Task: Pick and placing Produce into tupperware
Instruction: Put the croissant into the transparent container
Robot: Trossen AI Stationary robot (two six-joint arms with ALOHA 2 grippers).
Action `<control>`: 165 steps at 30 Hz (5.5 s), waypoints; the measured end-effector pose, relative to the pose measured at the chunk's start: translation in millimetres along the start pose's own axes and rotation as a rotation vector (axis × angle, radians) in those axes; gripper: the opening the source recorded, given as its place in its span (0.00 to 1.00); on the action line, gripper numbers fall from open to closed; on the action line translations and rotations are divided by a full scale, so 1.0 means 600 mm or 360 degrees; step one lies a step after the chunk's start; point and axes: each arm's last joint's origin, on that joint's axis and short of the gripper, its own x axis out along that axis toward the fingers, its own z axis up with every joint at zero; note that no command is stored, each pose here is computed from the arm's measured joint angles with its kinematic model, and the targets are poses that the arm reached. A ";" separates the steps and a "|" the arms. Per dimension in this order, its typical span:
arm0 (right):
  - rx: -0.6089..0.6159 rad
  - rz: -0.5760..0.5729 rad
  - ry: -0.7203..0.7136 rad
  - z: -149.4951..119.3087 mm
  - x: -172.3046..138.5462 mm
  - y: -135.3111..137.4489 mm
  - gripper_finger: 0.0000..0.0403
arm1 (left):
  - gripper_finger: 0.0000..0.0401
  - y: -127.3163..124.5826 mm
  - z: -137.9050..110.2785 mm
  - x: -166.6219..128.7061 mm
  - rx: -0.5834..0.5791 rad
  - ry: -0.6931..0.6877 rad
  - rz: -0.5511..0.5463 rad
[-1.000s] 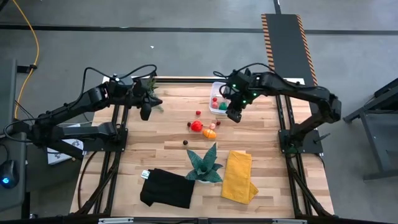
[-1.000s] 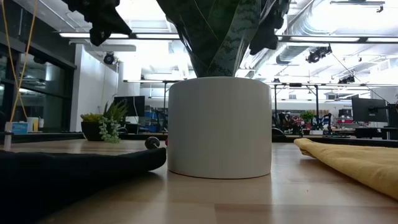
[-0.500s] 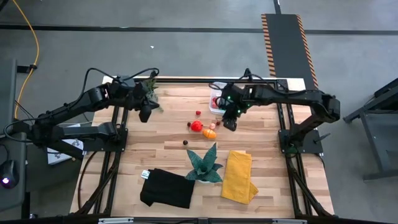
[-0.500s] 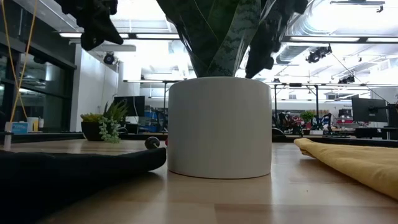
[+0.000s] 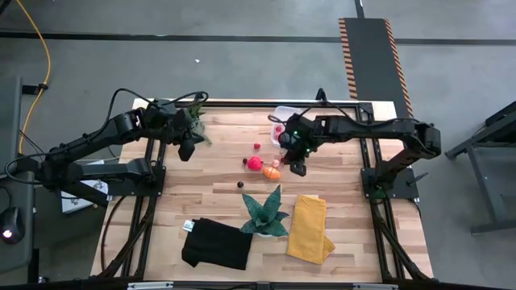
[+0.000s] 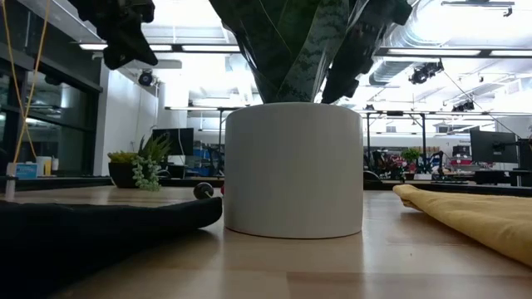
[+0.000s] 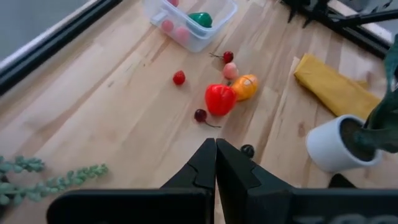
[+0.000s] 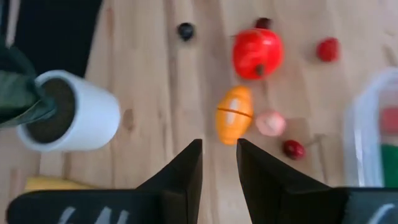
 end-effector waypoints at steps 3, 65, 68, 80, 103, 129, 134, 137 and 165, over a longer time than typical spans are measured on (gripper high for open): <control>-0.0023 0.0033 -0.0012 0.004 0.011 0.004 0.26 | 0.00 0.001 0.000 0.000 0.0040 -0.0004 0.0018; 0.0172 -0.0079 0.0170 0.070 0.062 -0.008 0.54 | 0.00 -0.002 -0.014 -0.001 0.0194 0.0147 -0.0130; 0.0162 -0.0079 0.0245 0.072 0.069 -0.010 0.54 | 0.00 -0.002 -0.014 -0.001 0.0191 0.0147 -0.0129; -0.0053 -0.0101 0.0453 0.101 0.105 -0.021 0.54 | 0.00 -0.002 -0.014 -0.001 0.0154 0.0148 -0.0126; -0.0231 0.0022 0.0519 0.093 0.145 -0.020 0.54 | 0.00 -0.002 -0.014 -0.001 0.0155 0.0149 -0.0138; -0.0256 0.0066 0.0501 0.093 0.174 -0.024 0.74 | 0.00 -0.002 -0.015 -0.001 0.0153 0.0158 -0.0141; -0.0235 0.0111 0.0545 0.086 0.189 -0.027 0.76 | 0.00 -0.002 -0.018 -0.001 0.0146 0.0183 -0.0137; -0.0231 0.0112 0.0549 0.085 0.195 -0.028 0.77 | 0.00 -0.002 -0.018 -0.001 0.0145 0.0189 -0.0136; -0.0100 0.0046 0.0669 0.068 0.238 -0.043 0.77 | 0.00 -0.002 -0.019 -0.001 0.0143 0.0196 -0.0135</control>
